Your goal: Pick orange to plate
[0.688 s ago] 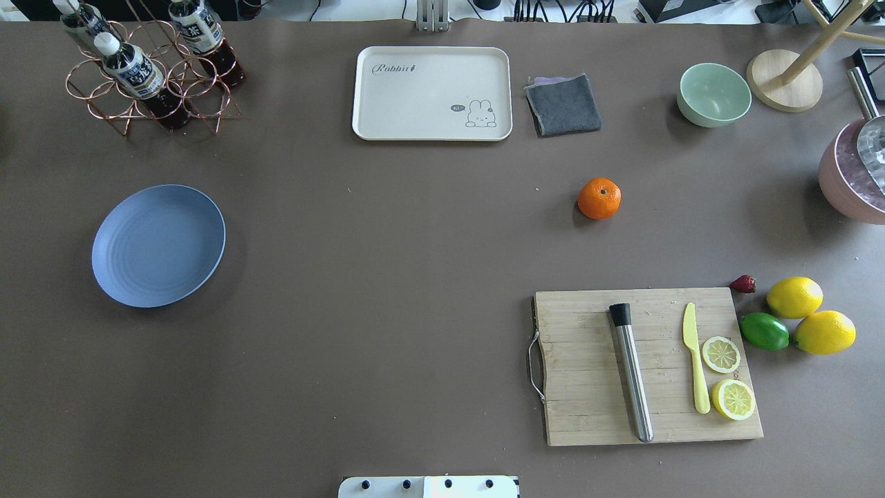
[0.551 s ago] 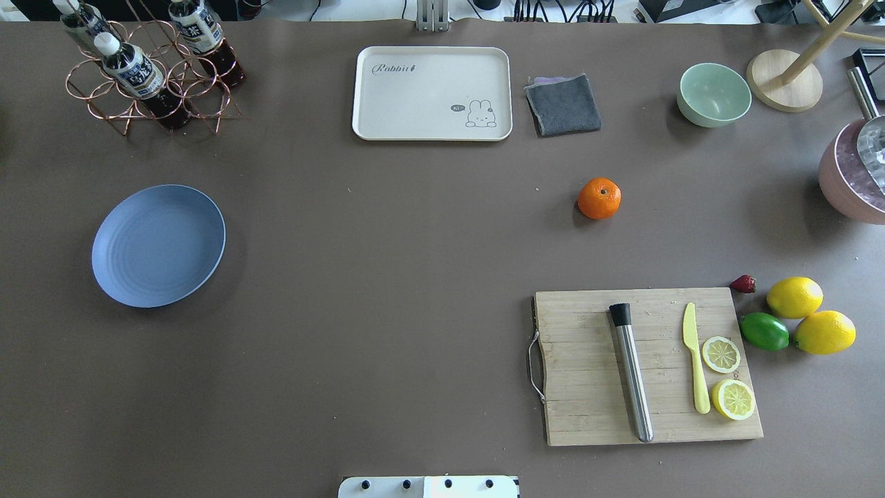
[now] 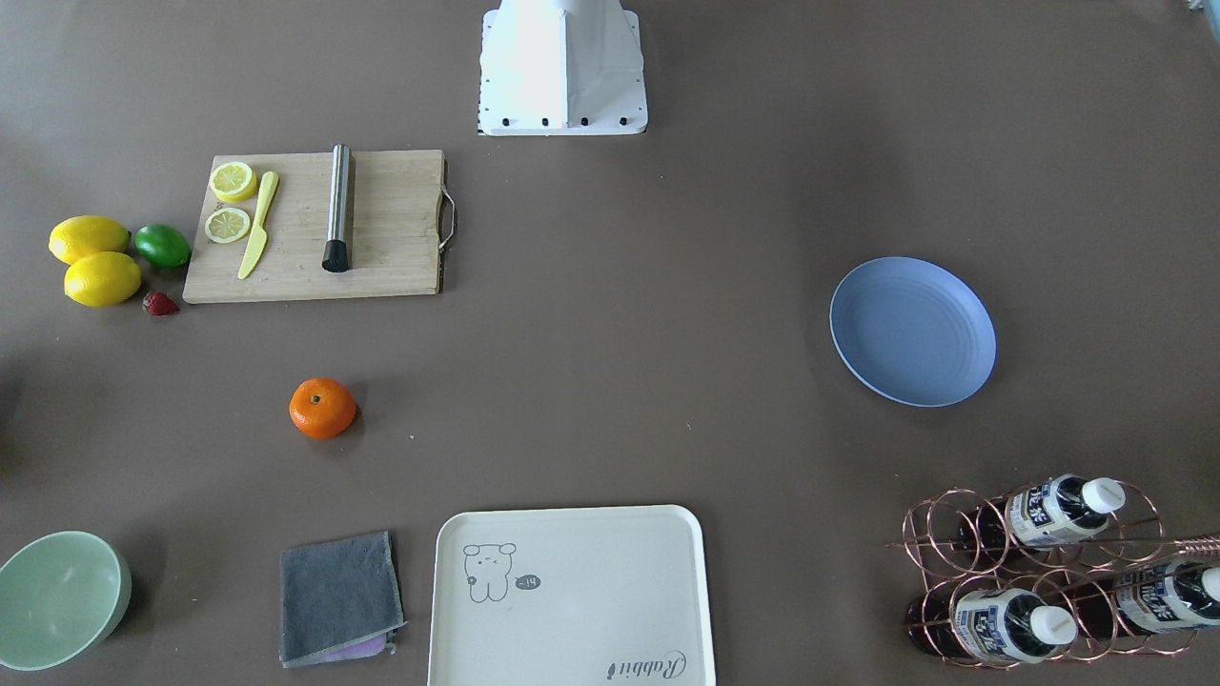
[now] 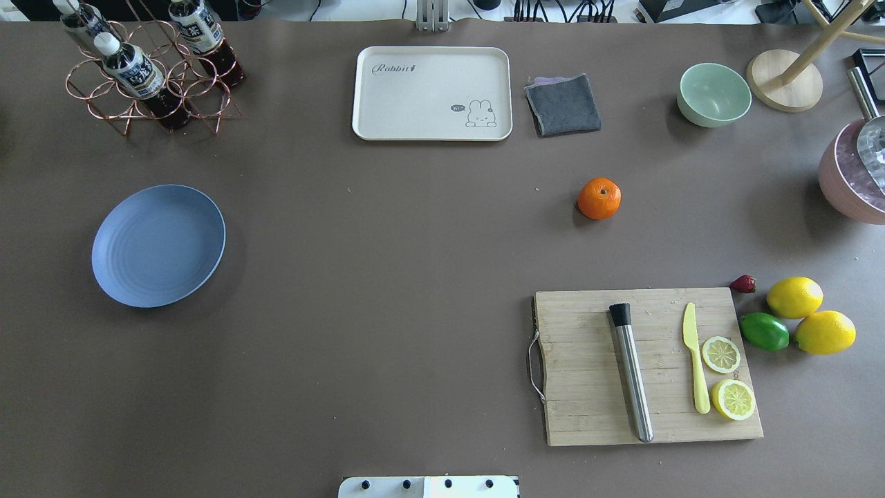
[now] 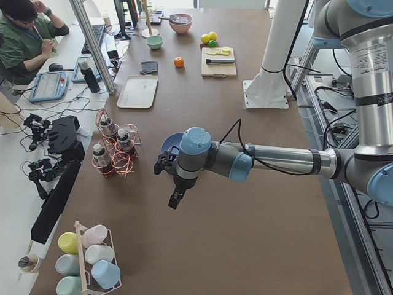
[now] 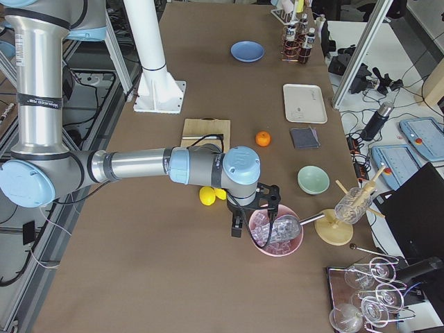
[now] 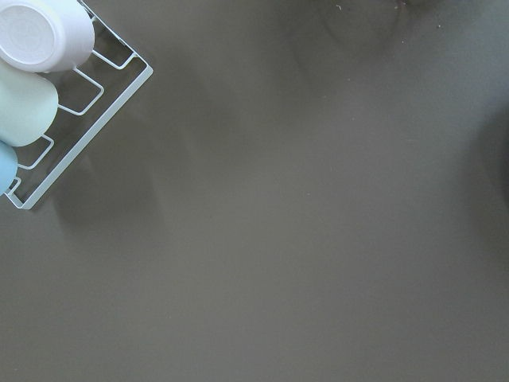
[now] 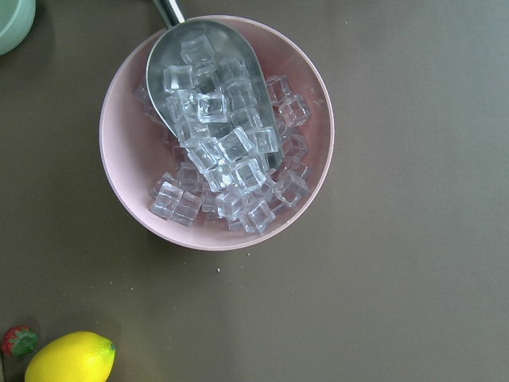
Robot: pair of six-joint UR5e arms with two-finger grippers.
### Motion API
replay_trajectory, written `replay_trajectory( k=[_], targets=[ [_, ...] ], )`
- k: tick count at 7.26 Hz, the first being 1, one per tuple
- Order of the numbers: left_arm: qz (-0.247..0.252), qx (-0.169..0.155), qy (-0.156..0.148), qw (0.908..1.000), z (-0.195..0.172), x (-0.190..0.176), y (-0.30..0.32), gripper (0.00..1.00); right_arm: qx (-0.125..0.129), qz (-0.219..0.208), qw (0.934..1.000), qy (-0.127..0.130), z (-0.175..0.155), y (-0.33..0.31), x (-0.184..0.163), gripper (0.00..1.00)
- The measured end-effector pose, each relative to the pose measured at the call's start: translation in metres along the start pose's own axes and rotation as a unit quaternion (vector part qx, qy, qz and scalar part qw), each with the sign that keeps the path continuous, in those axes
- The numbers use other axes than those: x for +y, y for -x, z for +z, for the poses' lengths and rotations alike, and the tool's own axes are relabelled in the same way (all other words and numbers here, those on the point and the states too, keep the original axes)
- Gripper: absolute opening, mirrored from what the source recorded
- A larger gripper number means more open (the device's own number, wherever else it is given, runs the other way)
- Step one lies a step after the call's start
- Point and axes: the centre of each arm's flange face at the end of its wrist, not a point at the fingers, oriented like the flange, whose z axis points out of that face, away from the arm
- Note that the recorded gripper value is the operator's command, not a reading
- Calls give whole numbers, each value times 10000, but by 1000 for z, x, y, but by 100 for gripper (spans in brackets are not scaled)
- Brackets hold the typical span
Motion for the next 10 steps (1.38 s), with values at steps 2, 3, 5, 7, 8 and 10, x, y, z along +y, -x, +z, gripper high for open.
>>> replay_trajectory(
  k=[2, 3, 5, 7, 8, 10],
  targets=[
    [4, 0, -6, 10000, 0, -2, 0, 98, -3, -12, 10000, -6, -1, 1, 1, 100],
    [4, 0, -8, 10000, 0, -3, 0, 98, -3, -22, 10000, -13, -1, 1, 1, 100],
    [4, 1, -13, 10000, 0, -4, 0, 98, -14, -32, 10000, -16, -2, 2, 1, 100],
    [7, 2, -15, 10000, 0, -5, -1, 98, -18, -37, 10000, -16, -2, 2, 1, 100],
    [13, 2, -20, 10000, 0, -6, -1, 98, -20, -32, 10000, -14, -1, 2, 1, 100],
    [14, 2, -24, 10000, 0, -6, -1, 98, -25, -21, 10000, -10, -1, 2, 1, 100]
  ],
)
